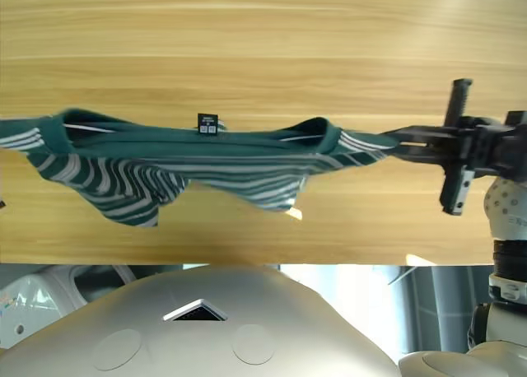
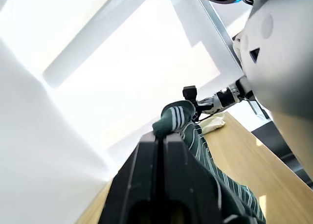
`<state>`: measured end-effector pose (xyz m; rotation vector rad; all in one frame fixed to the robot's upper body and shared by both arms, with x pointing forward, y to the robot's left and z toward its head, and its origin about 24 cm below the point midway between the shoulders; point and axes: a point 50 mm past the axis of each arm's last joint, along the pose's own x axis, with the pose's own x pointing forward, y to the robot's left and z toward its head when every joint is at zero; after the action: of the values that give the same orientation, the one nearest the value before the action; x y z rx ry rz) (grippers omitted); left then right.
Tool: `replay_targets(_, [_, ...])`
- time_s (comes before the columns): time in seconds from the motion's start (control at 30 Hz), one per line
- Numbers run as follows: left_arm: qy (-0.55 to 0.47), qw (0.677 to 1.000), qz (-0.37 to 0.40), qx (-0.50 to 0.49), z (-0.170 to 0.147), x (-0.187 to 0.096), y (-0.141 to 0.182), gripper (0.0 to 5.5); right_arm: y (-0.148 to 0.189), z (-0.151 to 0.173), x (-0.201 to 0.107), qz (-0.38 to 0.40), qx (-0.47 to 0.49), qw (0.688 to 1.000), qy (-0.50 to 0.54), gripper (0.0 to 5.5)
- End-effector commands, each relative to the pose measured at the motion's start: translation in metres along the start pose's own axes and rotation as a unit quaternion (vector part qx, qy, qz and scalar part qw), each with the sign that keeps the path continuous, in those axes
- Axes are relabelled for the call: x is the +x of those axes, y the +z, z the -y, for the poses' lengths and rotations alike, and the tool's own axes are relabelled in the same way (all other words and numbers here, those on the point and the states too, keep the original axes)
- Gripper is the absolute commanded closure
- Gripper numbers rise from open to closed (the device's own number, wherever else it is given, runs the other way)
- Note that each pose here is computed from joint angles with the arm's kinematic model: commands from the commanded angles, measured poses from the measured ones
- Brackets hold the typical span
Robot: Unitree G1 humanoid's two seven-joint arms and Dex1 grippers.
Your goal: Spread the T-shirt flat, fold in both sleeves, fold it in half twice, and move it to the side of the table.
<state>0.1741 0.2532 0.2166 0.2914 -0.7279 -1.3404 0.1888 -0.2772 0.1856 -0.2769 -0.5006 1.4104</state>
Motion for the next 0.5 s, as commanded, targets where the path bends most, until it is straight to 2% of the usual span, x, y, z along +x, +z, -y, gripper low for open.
replay_targets(0.03, [0.069,0.994,0.017,0.079,-0.029,0.009,0.017,5.5,0.039,0.031,0.007,0.036,-0.097,0.993,-0.063,5.47])
replay_targets(0.13, [0.019,0.996,0.014,0.087,-0.014,0.012,0.024,5.5,0.048,0.013,0.014,0.046,-0.11,0.993,-0.002,5.47])
replay_targets(0.3, [-0.107,0.994,-0.01,0.03,0.04,0.01,0.023,5.5,0.047,-0.025,0.017,0.035,-0.086,0.994,0.06,5.47])
replay_targets(0.43, [-0.138,0.989,-0.055,-0.023,0.052,0.008,0.002,5.5,0.016,-0.037,0.026,-0.04,-0.032,0.993,0.109,5.47])
replay_targets(0.5, [-0.157,0.983,-0.087,-0.045,0.05,0.006,-0.016,5.5,-0.014,-0.032,0.027,-0.107,-0.014,0.986,0.128,5.47])
